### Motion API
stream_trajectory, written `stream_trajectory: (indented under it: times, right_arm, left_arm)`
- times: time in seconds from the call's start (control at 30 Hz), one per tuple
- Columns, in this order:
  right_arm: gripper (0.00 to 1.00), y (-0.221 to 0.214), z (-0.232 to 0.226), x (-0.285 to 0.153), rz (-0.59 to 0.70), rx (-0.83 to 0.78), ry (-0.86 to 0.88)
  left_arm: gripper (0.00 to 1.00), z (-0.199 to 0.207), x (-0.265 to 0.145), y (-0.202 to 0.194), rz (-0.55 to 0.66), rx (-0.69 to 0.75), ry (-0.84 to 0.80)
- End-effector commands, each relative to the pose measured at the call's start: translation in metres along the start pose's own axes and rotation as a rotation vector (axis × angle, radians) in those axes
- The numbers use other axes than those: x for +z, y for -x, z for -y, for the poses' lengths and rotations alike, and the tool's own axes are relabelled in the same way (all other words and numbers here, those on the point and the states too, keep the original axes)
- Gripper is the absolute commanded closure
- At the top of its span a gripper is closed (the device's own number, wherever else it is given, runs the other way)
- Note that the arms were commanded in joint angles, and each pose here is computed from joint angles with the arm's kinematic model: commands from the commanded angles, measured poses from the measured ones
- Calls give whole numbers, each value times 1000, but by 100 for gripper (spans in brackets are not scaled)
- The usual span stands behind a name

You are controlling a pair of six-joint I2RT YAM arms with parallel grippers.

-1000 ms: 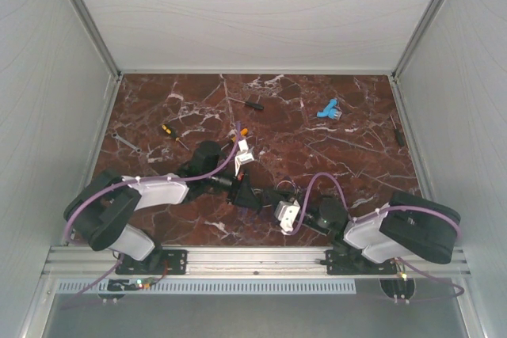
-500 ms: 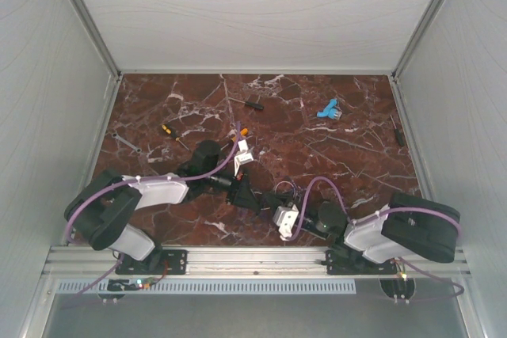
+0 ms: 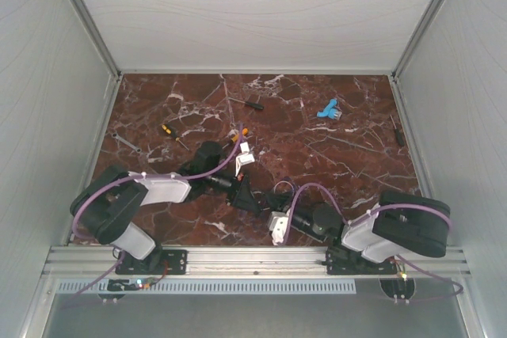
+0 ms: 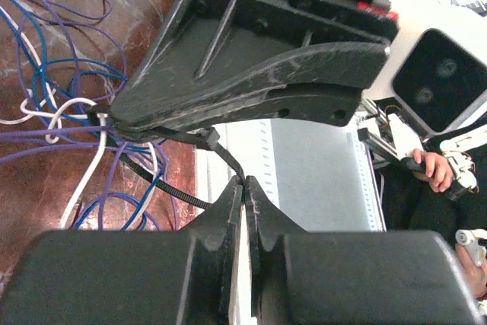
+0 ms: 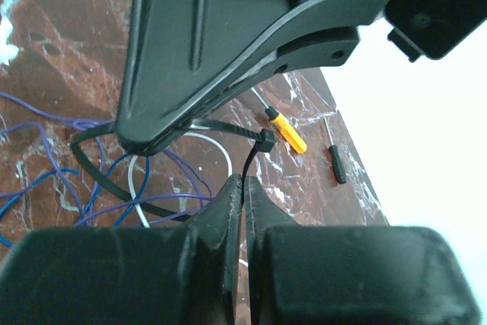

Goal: Zip-tie the wires
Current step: Tie the cable at the center of the board.

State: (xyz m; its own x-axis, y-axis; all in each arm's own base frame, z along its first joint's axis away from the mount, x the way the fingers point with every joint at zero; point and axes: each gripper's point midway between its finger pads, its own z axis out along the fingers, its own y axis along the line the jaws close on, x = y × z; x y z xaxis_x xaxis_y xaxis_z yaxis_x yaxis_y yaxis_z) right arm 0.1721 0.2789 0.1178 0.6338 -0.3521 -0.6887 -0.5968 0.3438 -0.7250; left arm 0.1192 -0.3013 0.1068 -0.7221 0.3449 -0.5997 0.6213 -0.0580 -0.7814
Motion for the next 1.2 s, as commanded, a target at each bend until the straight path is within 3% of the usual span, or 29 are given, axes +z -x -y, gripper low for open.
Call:
stream_trajectory:
  times: [0.0,0.4,0.67,1.17]
  right_arm:
    - [100,9,14,2,28,-85,-63]
    - [100,26,26,-1,94,-84,-100]
    - [100,35,13,1,129,-59,-39]
    - [100,28,2,6,76,-147,-17]
  left_arm:
    - [100,16,-2,20,21,56,-64]
    - [100,11,1,12,-14,-33,-87]
    - [100,10,-2,16,-19,-16,-102]
    - [100,8,-7,16,-16,-33,-123]
